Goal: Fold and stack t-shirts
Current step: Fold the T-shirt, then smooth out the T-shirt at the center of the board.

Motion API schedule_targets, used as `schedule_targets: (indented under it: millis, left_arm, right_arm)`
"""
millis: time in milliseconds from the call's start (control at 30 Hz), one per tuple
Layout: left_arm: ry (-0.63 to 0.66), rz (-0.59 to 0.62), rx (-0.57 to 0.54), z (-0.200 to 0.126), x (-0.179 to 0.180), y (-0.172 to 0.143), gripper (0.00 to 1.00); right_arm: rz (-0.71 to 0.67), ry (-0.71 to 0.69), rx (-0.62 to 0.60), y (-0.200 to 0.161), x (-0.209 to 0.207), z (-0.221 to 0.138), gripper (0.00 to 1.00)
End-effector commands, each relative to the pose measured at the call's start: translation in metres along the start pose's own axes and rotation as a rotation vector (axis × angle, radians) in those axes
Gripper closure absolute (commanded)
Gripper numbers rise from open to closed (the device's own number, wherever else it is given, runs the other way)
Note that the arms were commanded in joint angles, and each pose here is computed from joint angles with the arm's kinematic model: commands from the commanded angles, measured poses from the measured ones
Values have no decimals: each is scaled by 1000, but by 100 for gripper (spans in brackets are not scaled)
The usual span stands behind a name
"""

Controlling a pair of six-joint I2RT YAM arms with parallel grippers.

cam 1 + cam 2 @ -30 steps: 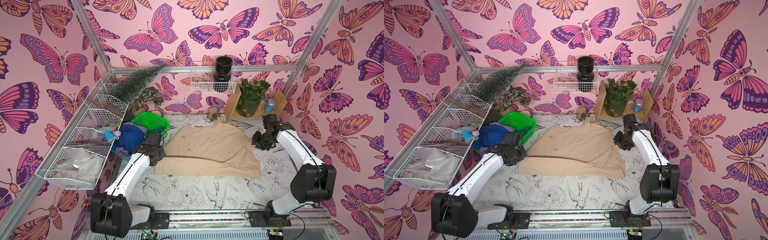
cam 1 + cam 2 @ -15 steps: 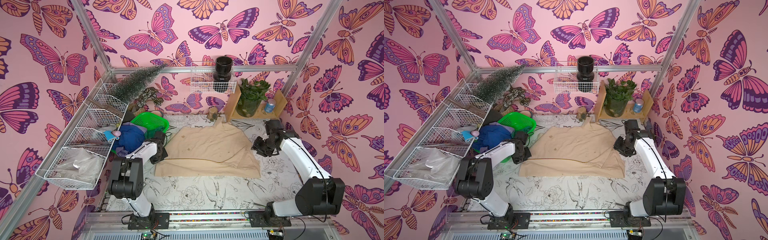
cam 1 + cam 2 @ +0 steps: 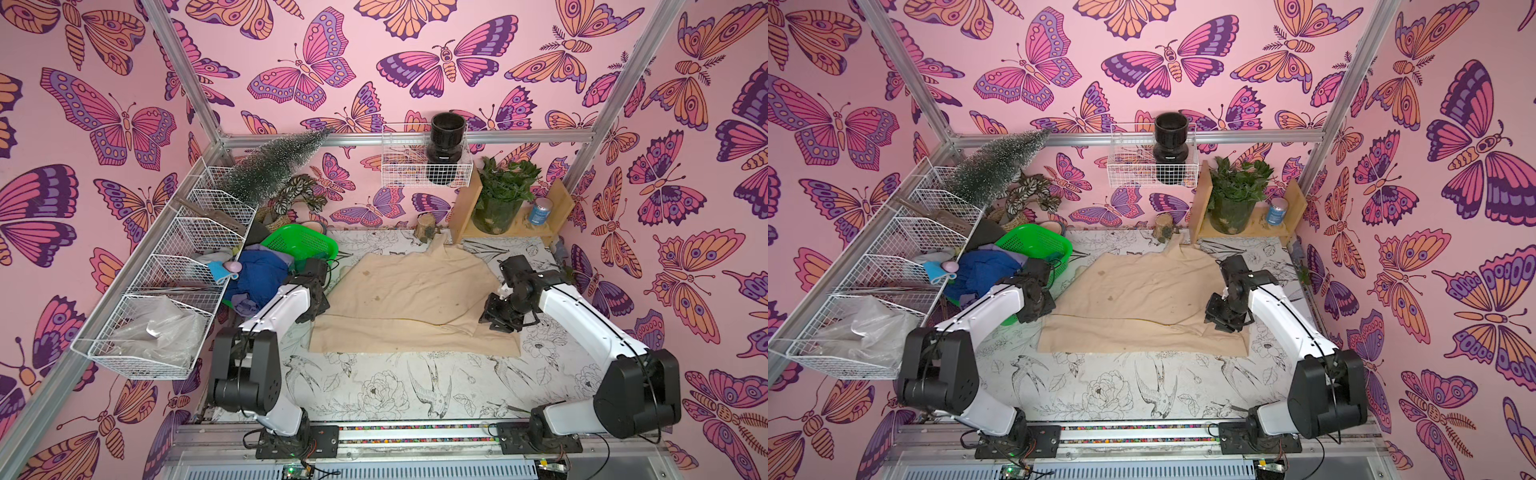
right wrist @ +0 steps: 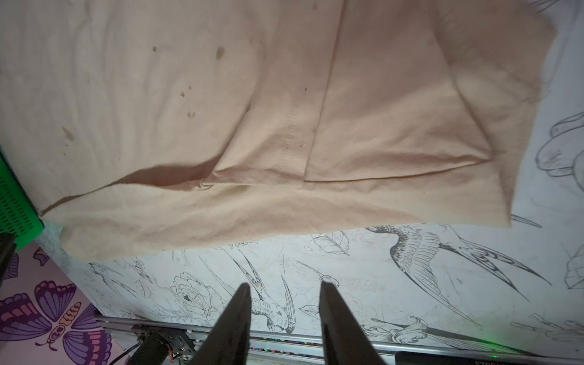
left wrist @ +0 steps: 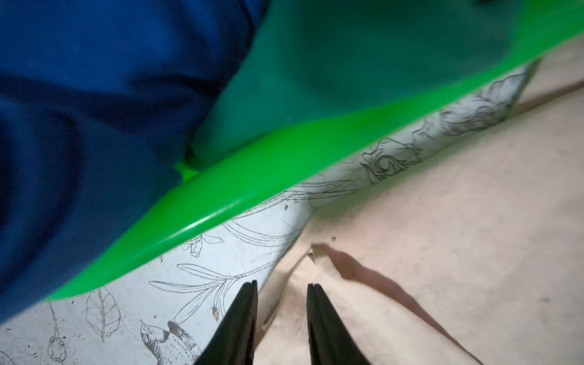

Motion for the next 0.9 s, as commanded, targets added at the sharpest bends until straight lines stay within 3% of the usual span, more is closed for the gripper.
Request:
schedule_targets:
  millis: [0, 433, 867]
  left_arm:
    - [-22, -5, -23, -17, 6, -8, 67]
    - [-75, 4, -79, -48, 16, -13, 68]
    - [-58, 11, -81, -50, 20, -16, 68]
  right_arm:
    - [3, -28, 38, 1, 7, 20, 61]
    - [-13, -96, 92, 34, 28, 63, 62]
    - [-1, -148, 104, 27, 11, 78, 63]
Point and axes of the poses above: each gripper's point midway between its finger pads, its own z axis out along the fingers, its own x axis along the line the jaws close on, y = z × x, the point moved 9 cm from there along -z, back along the fingers, and after that the axes turned 10 degrees about z, right-handed, at the moved point
